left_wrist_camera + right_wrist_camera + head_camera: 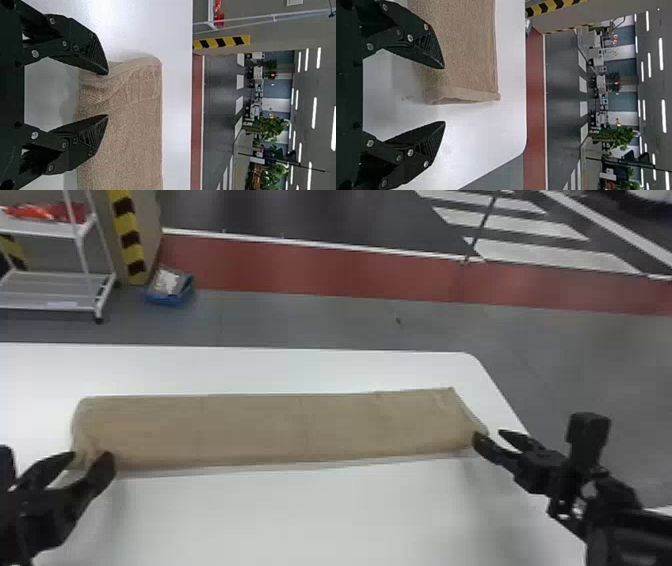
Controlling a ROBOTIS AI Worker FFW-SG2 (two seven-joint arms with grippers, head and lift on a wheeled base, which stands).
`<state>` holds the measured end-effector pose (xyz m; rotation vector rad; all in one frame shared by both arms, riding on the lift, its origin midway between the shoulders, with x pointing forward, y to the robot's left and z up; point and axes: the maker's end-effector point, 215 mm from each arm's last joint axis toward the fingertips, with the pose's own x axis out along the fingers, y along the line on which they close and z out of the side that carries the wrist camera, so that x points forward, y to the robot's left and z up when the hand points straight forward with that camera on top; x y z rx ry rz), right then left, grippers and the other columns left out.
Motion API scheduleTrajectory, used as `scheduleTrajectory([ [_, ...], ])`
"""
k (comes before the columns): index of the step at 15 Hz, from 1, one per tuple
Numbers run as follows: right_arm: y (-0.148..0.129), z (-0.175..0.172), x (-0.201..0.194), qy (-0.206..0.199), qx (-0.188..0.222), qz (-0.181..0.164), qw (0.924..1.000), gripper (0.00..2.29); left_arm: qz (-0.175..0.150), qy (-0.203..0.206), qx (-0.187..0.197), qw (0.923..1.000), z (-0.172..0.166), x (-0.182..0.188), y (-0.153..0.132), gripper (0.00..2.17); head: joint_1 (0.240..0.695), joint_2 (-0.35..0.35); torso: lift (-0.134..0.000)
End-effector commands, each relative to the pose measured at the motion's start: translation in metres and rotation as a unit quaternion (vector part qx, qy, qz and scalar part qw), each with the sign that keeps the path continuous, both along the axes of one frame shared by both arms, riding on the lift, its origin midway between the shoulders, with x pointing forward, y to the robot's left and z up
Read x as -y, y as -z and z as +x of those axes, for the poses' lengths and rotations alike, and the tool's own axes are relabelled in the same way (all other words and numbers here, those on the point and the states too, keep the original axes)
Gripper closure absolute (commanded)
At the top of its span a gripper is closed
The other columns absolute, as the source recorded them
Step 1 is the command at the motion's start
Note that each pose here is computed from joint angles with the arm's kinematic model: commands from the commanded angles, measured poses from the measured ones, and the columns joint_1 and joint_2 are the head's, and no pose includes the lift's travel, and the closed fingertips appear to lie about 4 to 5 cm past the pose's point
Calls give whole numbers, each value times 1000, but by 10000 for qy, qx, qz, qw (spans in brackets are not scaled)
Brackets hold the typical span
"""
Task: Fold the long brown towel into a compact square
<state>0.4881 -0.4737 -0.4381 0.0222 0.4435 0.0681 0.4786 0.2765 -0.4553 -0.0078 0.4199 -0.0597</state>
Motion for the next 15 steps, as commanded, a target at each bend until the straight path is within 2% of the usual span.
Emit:
scheduleTrajectory([
  [1, 7, 4, -11, -104, -82, 21, 9999, 505, 13, -17, 1, 10000, -1, -1, 0, 589, 695, -223, -125],
  [3, 11, 5, -12, -114, -140, 44, 9998, 508, 30, -69, 0, 10000, -5, -7, 0, 586, 695, -213, -125],
  [4, 12, 5, -12, -116, -145, 53, 9998, 677, 40, -96, 36, 9999, -5, -10, -3, 586, 695, -209, -125],
  [5, 13, 4, -12, -119, -158, 55, 9998, 718, 48, -117, 66, 9999, -5, -13, -6, 586, 695, -206, -125],
  [6, 12, 4, -12, -117, -157, 79, 9998, 869, 62, -150, 107, 9998, -5, -15, -9, 545, 695, -203, -125],
  [7, 12, 3, -12, -121, -157, 115, 9997, 1069, 66, -168, 173, 9997, -5, -17, -13, 383, 695, -197, -125],
  [8, 13, 2, -12, -128, -169, 125, 9997, 1119, 78, -181, 169, 9997, -5, -22, -14, 259, 695, -194, -125],
  [15, 6, -3, -15, -138, -131, 157, 9997, 1119, -85, -54, -287, 9995, -8, -15, 9, 265, 695, -192, -125],
])
